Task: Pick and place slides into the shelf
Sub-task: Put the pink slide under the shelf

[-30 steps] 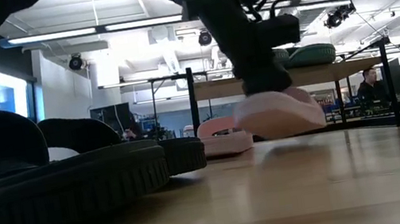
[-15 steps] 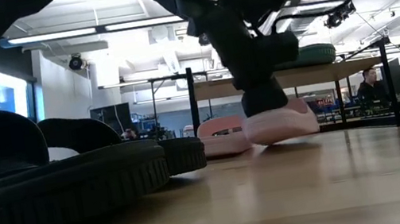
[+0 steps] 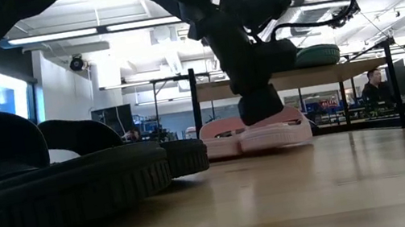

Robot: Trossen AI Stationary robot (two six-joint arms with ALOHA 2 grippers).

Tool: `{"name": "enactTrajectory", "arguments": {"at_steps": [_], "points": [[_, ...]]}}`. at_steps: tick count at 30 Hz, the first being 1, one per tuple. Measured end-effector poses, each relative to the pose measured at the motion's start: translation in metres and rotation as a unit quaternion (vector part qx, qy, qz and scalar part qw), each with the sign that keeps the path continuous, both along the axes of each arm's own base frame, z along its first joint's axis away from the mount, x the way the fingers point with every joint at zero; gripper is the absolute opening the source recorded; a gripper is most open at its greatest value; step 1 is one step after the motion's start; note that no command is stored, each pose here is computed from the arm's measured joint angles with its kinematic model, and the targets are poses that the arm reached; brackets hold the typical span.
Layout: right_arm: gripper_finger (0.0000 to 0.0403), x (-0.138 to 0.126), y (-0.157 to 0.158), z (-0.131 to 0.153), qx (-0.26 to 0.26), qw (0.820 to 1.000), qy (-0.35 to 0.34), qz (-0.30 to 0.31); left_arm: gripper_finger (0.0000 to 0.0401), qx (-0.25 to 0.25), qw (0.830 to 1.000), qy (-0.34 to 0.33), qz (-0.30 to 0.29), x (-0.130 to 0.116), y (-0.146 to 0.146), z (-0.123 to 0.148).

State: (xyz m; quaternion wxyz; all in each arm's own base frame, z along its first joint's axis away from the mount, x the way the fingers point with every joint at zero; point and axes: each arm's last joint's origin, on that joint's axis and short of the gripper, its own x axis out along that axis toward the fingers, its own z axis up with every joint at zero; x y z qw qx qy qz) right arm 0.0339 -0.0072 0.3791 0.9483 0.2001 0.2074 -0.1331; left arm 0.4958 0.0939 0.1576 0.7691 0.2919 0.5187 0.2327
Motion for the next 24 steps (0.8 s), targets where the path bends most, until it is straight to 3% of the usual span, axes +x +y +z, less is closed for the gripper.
{"name": "enactTrajectory", "arguments": {"at_steps": [18, 24], "points": [[0.0002, 0.0, 0.0, 0.0, 0.0, 1.0, 0.0, 0.0, 0.0102, -0.004, 1.0, -0.003, 0.013, -0.001, -0.001, -0.001], [0.0002, 0.0, 0.0, 0.0, 0.0, 1.0, 0.0, 0.0, 0.0134, 0.023, 0.999, 0.008, 0.021, -0.001, -0.011, 0.004]]}}
